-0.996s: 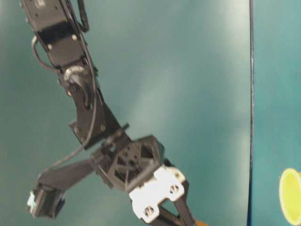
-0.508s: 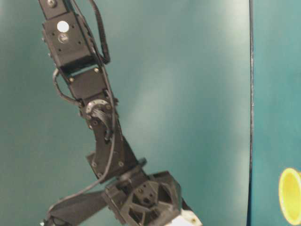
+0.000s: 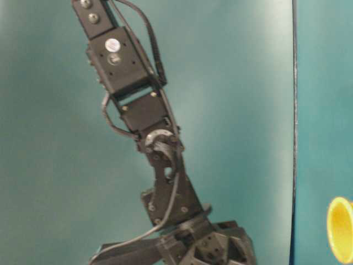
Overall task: Move the block to the left with right arm.
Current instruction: 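Carry the held cube further left toward the left gripper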
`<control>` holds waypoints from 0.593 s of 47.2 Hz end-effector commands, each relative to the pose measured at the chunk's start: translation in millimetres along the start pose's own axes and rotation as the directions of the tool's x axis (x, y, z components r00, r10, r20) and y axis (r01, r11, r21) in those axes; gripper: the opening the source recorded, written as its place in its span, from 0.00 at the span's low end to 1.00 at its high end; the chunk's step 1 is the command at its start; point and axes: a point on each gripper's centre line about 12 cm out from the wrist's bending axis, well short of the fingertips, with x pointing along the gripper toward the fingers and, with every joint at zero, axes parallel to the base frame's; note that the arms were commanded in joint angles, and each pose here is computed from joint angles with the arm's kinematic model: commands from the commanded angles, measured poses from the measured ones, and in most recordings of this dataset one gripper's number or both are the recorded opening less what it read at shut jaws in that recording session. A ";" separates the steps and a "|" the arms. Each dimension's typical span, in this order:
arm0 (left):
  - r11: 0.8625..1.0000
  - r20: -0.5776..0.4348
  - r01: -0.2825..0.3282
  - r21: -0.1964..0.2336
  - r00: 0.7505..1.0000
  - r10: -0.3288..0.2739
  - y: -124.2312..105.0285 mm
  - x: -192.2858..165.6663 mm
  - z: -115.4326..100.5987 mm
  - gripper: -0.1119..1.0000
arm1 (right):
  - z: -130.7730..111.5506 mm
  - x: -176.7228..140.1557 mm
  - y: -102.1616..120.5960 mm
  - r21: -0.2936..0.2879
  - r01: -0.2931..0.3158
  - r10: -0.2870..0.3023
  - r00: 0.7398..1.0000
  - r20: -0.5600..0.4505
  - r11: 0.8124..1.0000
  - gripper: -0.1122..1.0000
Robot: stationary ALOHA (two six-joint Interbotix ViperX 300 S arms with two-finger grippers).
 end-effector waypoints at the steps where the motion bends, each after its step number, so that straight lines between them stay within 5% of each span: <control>1: 1.000 0.032 -0.002 0.003 0.999 0.002 0.4 1.9 12.6 0.10 | 24.0 -4.0 0.5 0.006 0.000 0.000 0.997 0.077 1.000 0.47; 28: 1.000 0.032 0.000 0.003 0.999 0.000 0.1 1.9 12.7 0.10 | 35.3 12.2 -0.2 0.006 0.002 -0.003 0.992 0.129 1.000 0.47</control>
